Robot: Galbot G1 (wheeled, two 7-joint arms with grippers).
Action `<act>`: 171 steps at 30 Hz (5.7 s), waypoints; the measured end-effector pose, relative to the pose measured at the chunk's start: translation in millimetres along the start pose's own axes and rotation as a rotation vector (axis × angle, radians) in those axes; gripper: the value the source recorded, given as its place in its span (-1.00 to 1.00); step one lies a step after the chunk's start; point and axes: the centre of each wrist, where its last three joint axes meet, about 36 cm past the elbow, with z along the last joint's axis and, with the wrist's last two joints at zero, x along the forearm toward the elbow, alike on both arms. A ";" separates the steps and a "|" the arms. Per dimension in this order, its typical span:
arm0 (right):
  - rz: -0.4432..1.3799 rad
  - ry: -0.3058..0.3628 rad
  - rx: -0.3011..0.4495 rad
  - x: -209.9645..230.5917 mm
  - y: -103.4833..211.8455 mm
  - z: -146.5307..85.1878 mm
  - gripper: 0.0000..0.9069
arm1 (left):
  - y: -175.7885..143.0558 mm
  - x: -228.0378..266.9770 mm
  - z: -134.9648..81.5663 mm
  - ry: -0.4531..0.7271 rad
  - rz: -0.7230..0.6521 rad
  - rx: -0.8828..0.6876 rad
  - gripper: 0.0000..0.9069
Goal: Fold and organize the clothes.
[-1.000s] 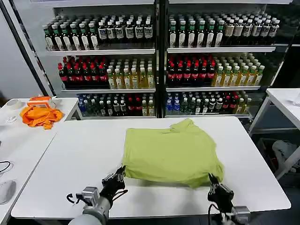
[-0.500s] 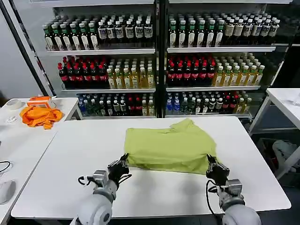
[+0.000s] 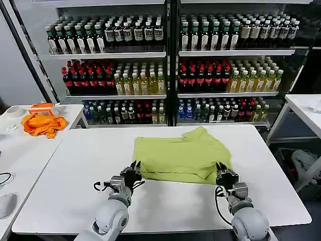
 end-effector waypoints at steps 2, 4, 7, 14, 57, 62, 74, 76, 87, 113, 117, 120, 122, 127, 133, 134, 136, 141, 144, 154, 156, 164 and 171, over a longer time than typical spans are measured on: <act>0.006 0.000 -0.002 4.6 -0.8 0.1 1.00 | 1.0 0.7 1.3 0.002 -0.006 -0.003 1.00; 0.016 0.003 -0.006 10.8 -1.7 1.3 1.00 | 2.5 3.0 2.7 0.003 -0.010 -0.005 1.00; 0.035 0.020 -0.014 18.9 -3.9 7.2 1.00 | 4.5 7.0 5.6 0.009 -0.016 -0.004 1.00; 0.087 0.097 -0.051 35.7 -10.4 24.1 1.00 | 5.4 11.8 18.1 0.041 -0.022 0.000 1.00; 0.144 0.170 -0.111 47.6 -22.4 55.4 -1.00 | 8.5 22.3 35.7 0.158 0.041 0.043 -0.96; 0.142 0.170 -0.111 62.4 -18.5 53.3 -1.00 | 10.3 33.4 35.2 0.168 0.045 0.046 -0.96; 0.133 0.186 -0.106 124.5 -2.6 48.4 -1.00 | 16.9 86.1 38.8 0.196 0.041 0.060 -0.96; 0.125 0.195 -0.100 136.3 0.7 46.5 -1.00 | 19.7 96.7 39.6 0.204 0.037 0.057 -0.96; 0.114 0.206 -0.057 171.9 7.0 23.7 1.00 | 35.7 143.7 31.5 0.233 0.012 -0.009 1.00; 0.121 0.074 -0.031 109.8 -39.9 -21.9 1.00 | 70.1 109.1 -22.6 0.121 0.007 -0.077 1.00; 0.111 0.061 -0.045 82.6 -49.2 -28.1 1.00 | 65.7 84.0 -22.6 0.127 0.022 -0.072 1.00; 0.105 0.059 -0.063 59.1 -54.1 -31.7 1.00 | 60.8 64.7 -23.0 0.131 0.032 -0.068 1.00; 0.097 0.061 -0.076 41.0 -55.7 -34.0 1.00 | 57.3 51.5 -24.0 0.133 0.038 -0.068 1.00; 0.063 0.069 -0.106 -5.4 -52.4 -42.9 1.00 | 49.3 20.1 -27.8 0.143 0.041 -0.067 1.00; 0.011 0.080 -0.130 -55.8 -37.3 -57.3 1.00 | 42.0 -17.6 -32.8 0.171 0.038 -0.063 1.00; 0.003 0.084 -0.132 -63.3 -34.4 -59.0 1.00 | 41.1 -23.1 -34.0 0.176 0.036 -0.063 1.00; -0.013 0.095 -0.139 -78.0 -28.3 -62.2 1.00 | 40.1 -33.8 -35.9 0.188 0.035 -0.062 1.00; -0.044 0.133 -0.155 -109.5 -12.5 -67.2 1.00 | 40.7 -56.0 -40.6 0.208 0.025 -0.058 1.00; -0.061 0.158 -0.166 -124.1 -3.2 -68.5 1.00 | 41.0 -66.1 -42.4 0.218 0.022 -0.056 1.00; -0.108 0.248 -0.199 -155.9 25.4 -60.3 -0.24 | 41.9 -86.5 -40.4 0.251 -0.002 -0.058 -0.64; -0.114 0.260 -0.203 -158.7 28.1 -58.4 -1.00 | 42.8 -87.3 -39.8 0.252 -0.005 -0.061 -0.93; -0.131 0.285 -0.233 -161.8 33.6 -52.7 -1.00 | 48.0 -85.4 -35.3 0.263 -0.011 -0.068 -0.96; -0.140 0.295 -0.243 -163.0 35.0 -49.2 -1.00 | 54.4 -80.0 -30.9 0.275 -0.006 -0.054 -0.96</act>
